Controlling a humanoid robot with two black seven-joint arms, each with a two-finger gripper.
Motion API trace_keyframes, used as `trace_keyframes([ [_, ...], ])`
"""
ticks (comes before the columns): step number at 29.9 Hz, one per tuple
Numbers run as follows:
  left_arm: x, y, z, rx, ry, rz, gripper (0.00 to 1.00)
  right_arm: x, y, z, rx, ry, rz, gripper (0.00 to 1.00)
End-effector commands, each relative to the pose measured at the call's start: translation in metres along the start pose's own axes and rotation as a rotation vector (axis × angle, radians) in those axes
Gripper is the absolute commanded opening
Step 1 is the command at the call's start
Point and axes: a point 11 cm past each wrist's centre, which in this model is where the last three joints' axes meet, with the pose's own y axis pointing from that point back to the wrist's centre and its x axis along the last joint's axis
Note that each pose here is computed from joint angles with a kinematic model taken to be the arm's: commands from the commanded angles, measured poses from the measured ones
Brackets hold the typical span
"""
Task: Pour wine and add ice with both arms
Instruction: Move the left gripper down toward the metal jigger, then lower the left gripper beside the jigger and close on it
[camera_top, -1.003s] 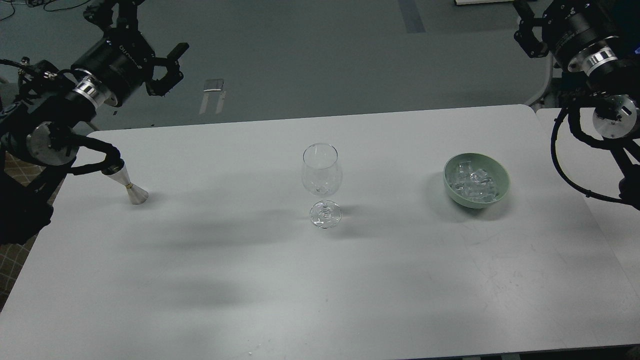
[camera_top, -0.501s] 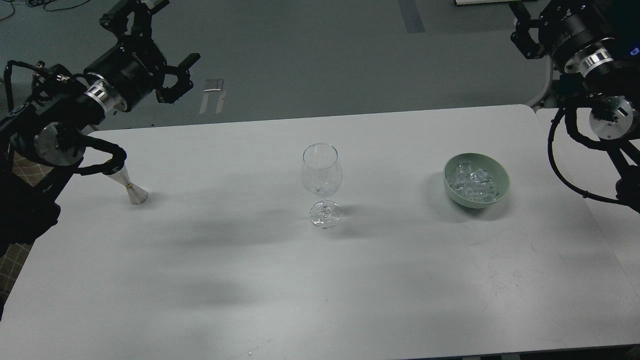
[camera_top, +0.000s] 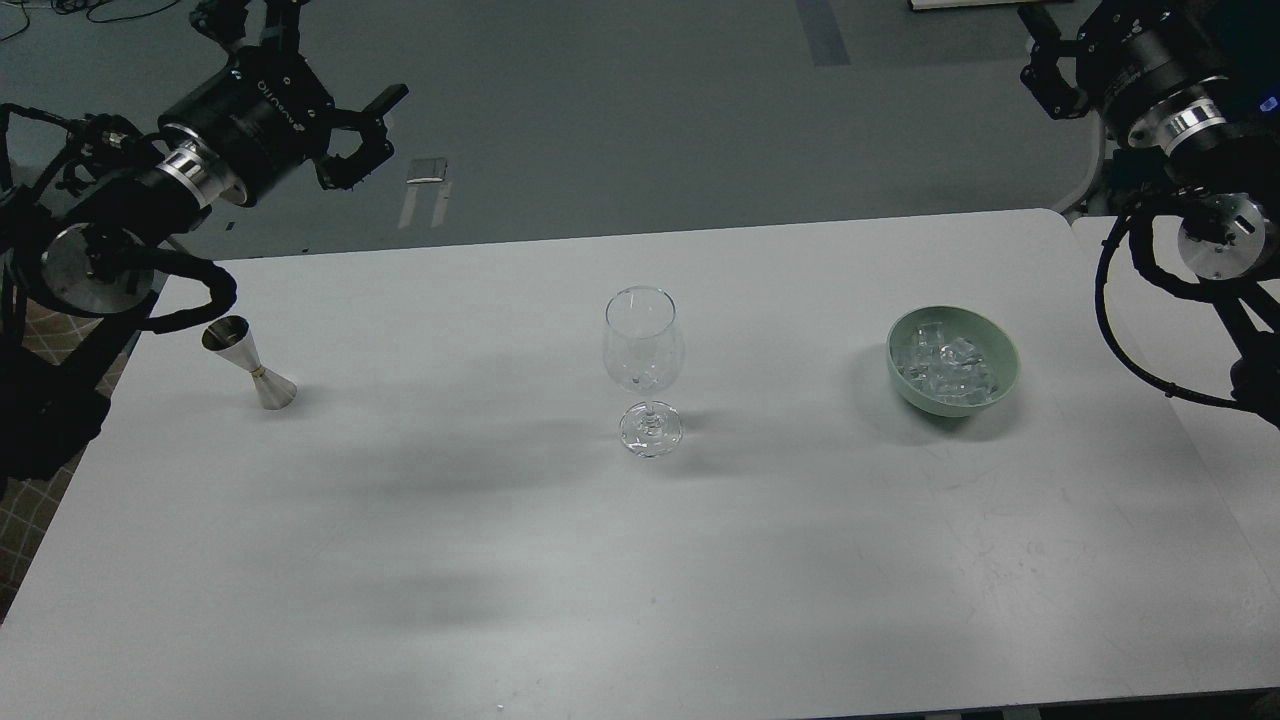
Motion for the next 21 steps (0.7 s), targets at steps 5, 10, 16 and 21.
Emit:
trace_keyframes([
  [5, 0.009, 0.038, 0.007, -0.020, 0.317, 0.073, 0.97, 0.000, 0.000, 0.001, -0.002, -0.001, 0.001, 1.00],
  [10, 0.028, 0.088, -0.002, -0.061, 0.557, 0.150, 0.99, -0.001, 0.000, 0.002, -0.004, -0.002, 0.001, 1.00],
  [16, 0.045, 0.151, -0.021, -0.052, 0.692, 0.281, 1.00, -0.003, 0.000, 0.003, -0.005, -0.005, -0.003, 1.00],
  [21, 0.059, 0.197, -0.033, -0.136, 0.762, 0.348, 0.99, -0.005, -0.001, 0.005, -0.007, -0.009, -0.003, 1.00],
])
